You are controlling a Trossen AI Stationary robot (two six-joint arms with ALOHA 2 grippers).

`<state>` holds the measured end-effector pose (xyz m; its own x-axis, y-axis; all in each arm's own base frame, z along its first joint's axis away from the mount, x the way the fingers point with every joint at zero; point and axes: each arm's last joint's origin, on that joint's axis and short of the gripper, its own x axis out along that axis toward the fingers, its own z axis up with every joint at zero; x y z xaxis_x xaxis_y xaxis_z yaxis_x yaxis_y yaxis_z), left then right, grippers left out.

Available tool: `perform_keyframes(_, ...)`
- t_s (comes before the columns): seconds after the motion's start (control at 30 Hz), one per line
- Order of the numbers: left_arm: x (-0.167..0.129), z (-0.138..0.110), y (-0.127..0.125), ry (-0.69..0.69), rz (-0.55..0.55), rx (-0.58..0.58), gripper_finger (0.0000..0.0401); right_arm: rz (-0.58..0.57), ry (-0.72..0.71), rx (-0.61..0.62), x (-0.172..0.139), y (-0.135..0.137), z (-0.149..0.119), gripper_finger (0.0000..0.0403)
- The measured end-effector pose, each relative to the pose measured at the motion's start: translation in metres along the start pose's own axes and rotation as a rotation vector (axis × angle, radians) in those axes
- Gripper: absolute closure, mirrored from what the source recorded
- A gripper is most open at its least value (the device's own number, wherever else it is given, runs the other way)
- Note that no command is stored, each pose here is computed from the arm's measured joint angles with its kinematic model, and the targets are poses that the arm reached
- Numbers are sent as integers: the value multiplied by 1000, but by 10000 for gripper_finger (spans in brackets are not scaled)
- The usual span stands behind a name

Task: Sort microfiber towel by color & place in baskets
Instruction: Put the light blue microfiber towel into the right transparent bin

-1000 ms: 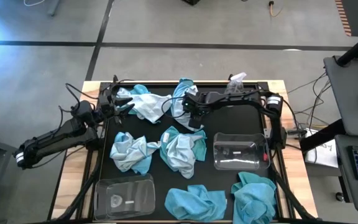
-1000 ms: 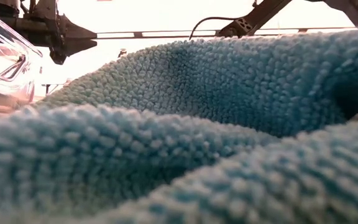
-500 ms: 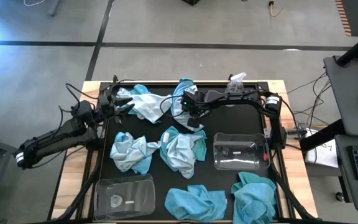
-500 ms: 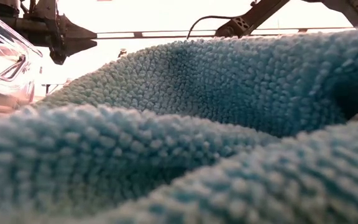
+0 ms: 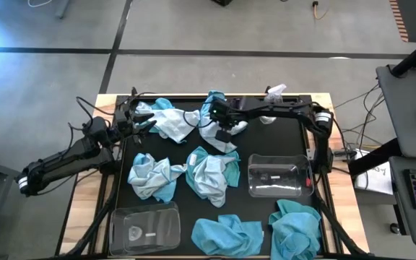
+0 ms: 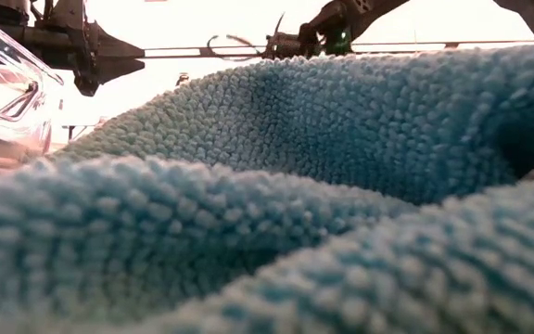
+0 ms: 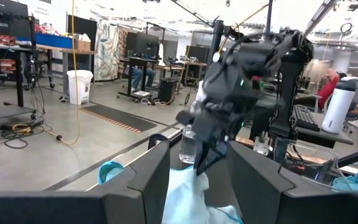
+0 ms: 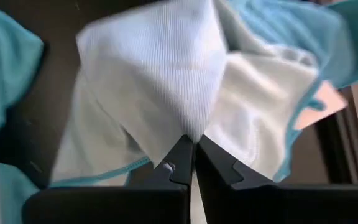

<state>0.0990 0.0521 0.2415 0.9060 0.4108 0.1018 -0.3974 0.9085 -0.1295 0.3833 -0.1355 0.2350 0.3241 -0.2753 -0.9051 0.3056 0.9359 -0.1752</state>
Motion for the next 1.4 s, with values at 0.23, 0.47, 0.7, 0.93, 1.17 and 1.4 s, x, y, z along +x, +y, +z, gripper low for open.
perform_keyframes(0.23, 0, 0, 0, 0, 0, 0, 257, 17, -114, 42, -47, 10, 3, 394)
perform_keyframes(0.47, 0, 0, 0, 0, 0, 0, 257, 52, -242, 67, -99, 26, -1, 394)
perform_keyframes(0.7, 0, 0, 0, 0, 1, 0, 257, 85, -353, 99, -145, 31, -10, 394)
perform_keyframes(0.93, 0, 0, 0, 0, 1, 0, 257, 118, -448, 165, -183, 28, -23, 394)
perform_keyframes(1.17, 0, 0, 0, 1, 1, 0, 257, 169, -517, 198, -216, 33, -39, 394)
perform_keyframes(1.4, 0, 0, 0, 1, 1, 0, 257, 217, -448, 185, -224, 51, -53, 394)
